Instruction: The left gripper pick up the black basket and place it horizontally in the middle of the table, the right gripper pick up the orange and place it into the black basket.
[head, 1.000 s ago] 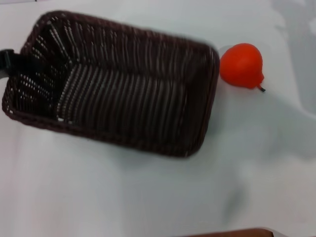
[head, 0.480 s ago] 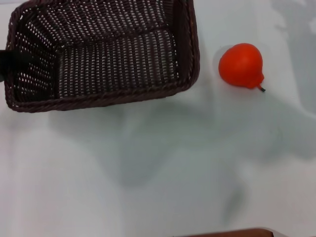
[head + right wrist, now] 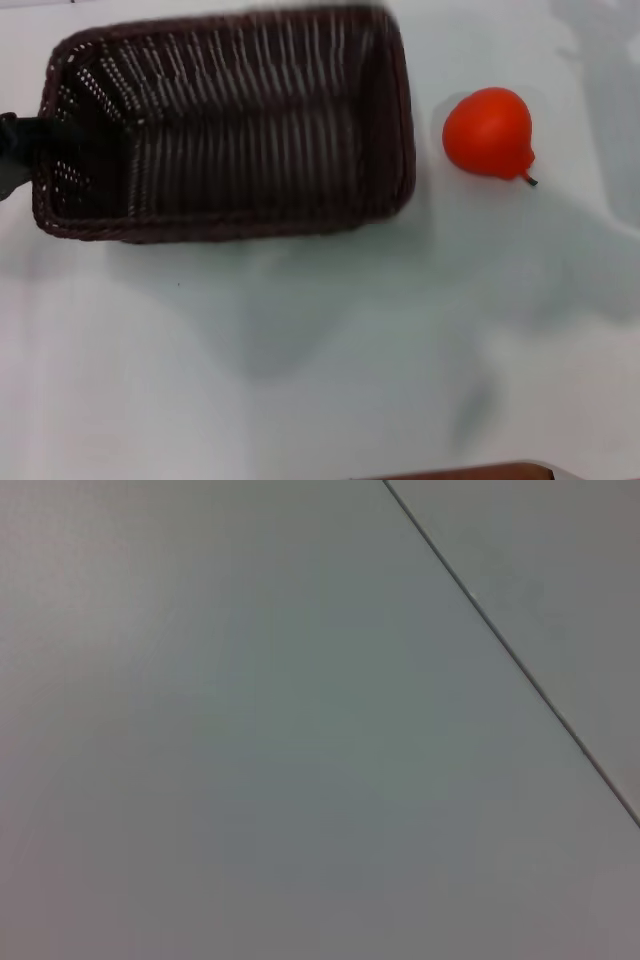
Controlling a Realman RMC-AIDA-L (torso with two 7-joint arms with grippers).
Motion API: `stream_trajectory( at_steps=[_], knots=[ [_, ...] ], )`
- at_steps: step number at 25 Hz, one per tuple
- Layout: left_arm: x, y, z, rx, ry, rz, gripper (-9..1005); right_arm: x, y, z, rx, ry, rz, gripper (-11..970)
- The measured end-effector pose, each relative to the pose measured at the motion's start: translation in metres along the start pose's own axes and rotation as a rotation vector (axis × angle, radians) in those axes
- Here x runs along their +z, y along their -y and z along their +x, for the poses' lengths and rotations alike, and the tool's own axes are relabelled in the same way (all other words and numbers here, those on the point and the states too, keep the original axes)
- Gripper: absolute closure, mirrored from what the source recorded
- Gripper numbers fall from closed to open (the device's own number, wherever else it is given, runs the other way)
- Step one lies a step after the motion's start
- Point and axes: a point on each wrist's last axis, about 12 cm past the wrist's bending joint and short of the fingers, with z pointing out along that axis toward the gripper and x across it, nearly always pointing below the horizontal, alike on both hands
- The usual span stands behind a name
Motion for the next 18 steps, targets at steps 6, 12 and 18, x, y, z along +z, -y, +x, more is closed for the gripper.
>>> stream_trajectory(
  at_steps=[6,12,18],
  knots=[
    [-0.0006,-0.0025,0.0024,-0.022,0.005,0.01,675,0.0,0.0001,-0.0001,0.0,0.001,0.0,2],
    [-0.0029,-0.0037,0.0041,-0.03,-0.001,0.014,503,-0.0001,-0.0004,-0.0007,0.0,0.005,-0.004,2],
    [-0.0066,-0.006,0.0043,-0.032,0.002,0.011,503,0.0005,-0.0013,-0.0023,-0.005,0.024,-0.008,2]
  ],
)
